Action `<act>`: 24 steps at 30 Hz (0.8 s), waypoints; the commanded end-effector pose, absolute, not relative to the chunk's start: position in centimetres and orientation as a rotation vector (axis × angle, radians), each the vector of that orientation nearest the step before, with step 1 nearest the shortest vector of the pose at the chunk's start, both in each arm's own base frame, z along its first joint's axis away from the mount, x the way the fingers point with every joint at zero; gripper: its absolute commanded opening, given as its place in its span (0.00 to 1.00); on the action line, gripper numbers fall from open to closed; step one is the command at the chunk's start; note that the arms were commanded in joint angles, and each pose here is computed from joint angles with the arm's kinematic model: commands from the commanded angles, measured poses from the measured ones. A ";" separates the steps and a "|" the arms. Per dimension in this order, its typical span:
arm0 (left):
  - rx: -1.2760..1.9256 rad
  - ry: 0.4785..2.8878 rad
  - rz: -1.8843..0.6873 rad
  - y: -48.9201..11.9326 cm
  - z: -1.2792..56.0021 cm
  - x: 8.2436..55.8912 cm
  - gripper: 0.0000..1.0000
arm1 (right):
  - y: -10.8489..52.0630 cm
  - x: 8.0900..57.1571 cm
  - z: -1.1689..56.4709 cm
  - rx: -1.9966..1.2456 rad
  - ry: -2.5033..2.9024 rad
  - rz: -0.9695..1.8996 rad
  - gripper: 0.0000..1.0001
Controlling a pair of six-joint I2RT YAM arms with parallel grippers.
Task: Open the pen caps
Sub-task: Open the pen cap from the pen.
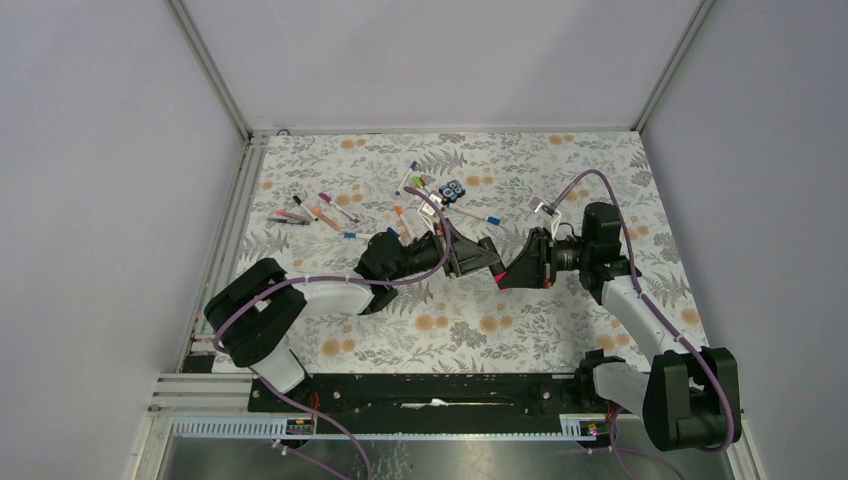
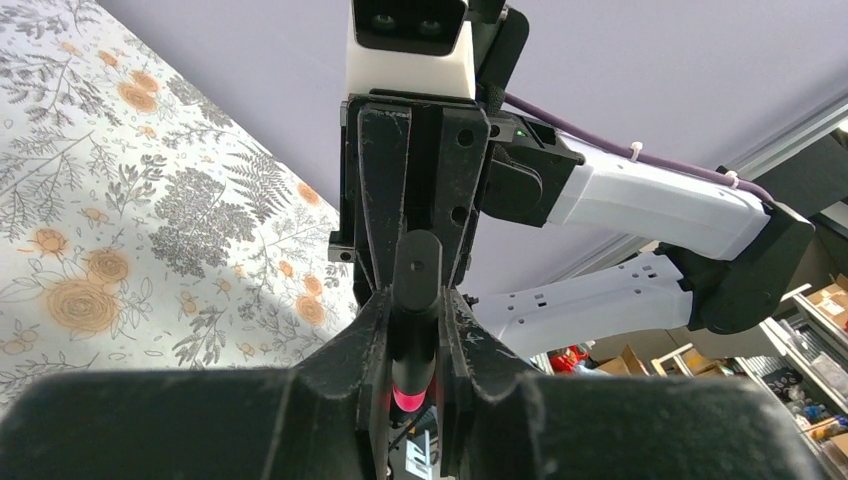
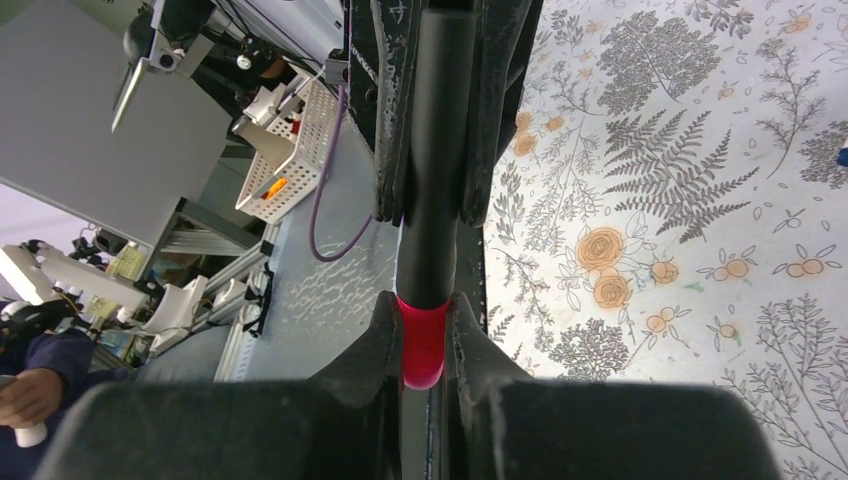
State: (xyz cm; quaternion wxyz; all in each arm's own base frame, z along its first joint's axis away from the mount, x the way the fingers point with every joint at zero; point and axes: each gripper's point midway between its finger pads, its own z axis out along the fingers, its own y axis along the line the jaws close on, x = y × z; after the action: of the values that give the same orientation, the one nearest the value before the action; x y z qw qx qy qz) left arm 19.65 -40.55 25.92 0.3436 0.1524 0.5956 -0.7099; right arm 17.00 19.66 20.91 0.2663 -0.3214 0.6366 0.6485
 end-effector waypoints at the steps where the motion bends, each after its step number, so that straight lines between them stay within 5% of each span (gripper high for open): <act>1: 0.399 1.209 -1.912 -39.6 33.0 18.5 0.00 | 19.8 18.0 20.6 -0.874 1.702 1.668 0.00; 12: 0.217 0.950 -1.497 -34.1 39.4 25.1 0.00 | 19.7 17.7 20.5 -0.877 1.703 1.699 0.00; 24: 0.068 0.773 -1.503 -29.4 44.1 28.3 0.00 | 19.7 17.8 20.1 -0.855 1.726 1.737 0.00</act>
State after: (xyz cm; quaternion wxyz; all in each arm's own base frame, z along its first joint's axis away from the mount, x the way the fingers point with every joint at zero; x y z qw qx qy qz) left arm 22.94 -39.02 27.42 0.4446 0.1578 0.5765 -0.6671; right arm 20.05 20.14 21.50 0.3434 -0.3438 0.6343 0.6014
